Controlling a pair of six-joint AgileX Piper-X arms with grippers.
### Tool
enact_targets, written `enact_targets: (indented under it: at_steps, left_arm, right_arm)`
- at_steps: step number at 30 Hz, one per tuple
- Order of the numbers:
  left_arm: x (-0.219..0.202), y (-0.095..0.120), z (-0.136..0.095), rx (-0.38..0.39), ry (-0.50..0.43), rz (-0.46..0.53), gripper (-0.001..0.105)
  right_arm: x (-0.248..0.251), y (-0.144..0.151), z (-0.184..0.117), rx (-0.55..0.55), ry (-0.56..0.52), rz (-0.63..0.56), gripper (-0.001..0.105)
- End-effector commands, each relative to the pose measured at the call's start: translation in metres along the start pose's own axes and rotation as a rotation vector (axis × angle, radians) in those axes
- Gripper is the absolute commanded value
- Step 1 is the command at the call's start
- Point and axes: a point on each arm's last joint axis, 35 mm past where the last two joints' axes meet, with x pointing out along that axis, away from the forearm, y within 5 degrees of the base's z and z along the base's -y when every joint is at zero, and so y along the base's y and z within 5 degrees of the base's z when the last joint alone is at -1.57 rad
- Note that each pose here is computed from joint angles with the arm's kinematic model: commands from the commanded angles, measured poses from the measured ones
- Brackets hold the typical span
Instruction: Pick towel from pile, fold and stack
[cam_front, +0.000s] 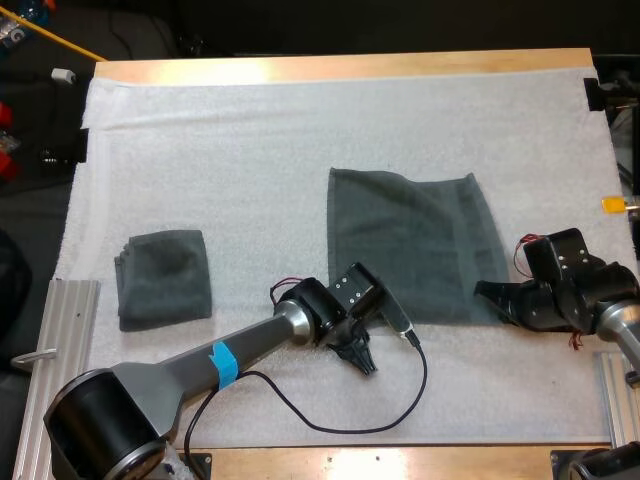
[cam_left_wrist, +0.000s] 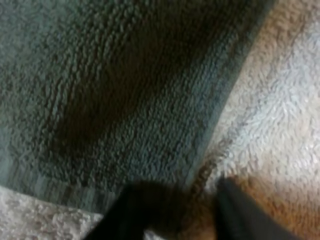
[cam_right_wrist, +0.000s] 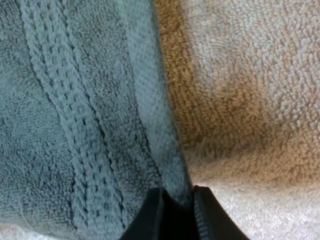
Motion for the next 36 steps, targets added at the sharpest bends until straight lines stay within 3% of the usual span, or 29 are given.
enact_targets:
  at_steps: [1, 5, 16, 19, 24, 36]
  left_arm:
    - [-0.001, -0.001, 0.002, -0.001, -0.011, 0.018, 0.017]
    - [-0.001, -0.001, 0.003, -0.001, -0.013, 0.018, 0.006]
    - [-0.001, -0.002, 0.007, -0.002, -0.054, 0.017, 0.006]
    - [-0.001, -0.001, 0.007, -0.003, -0.055, 0.032, 0.000]
    - [-0.006, 0.000, 0.008, -0.004, -0.070, 0.061, 0.000]
    - [-0.068, 0.003, 0.004, -0.006, -0.219, 0.085, 0.000]
  right_arm:
    - [-0.002, 0.000, -0.003, -0.011, 0.017, 0.005, 0.000]
    - [-0.002, 0.000, -0.003, -0.011, 0.017, 0.005, 0.000]
    - [-0.002, 0.000, -0.003, -0.011, 0.017, 0.005, 0.000]
    - [-0.002, 0.000, -0.003, -0.011, 0.017, 0.005, 0.000]
    - [-0.002, 0.000, -0.003, -0.011, 0.017, 0.005, 0.000]
    - [-0.002, 0.000, -0.002, -0.012, 0.008, 0.008, 0.000]
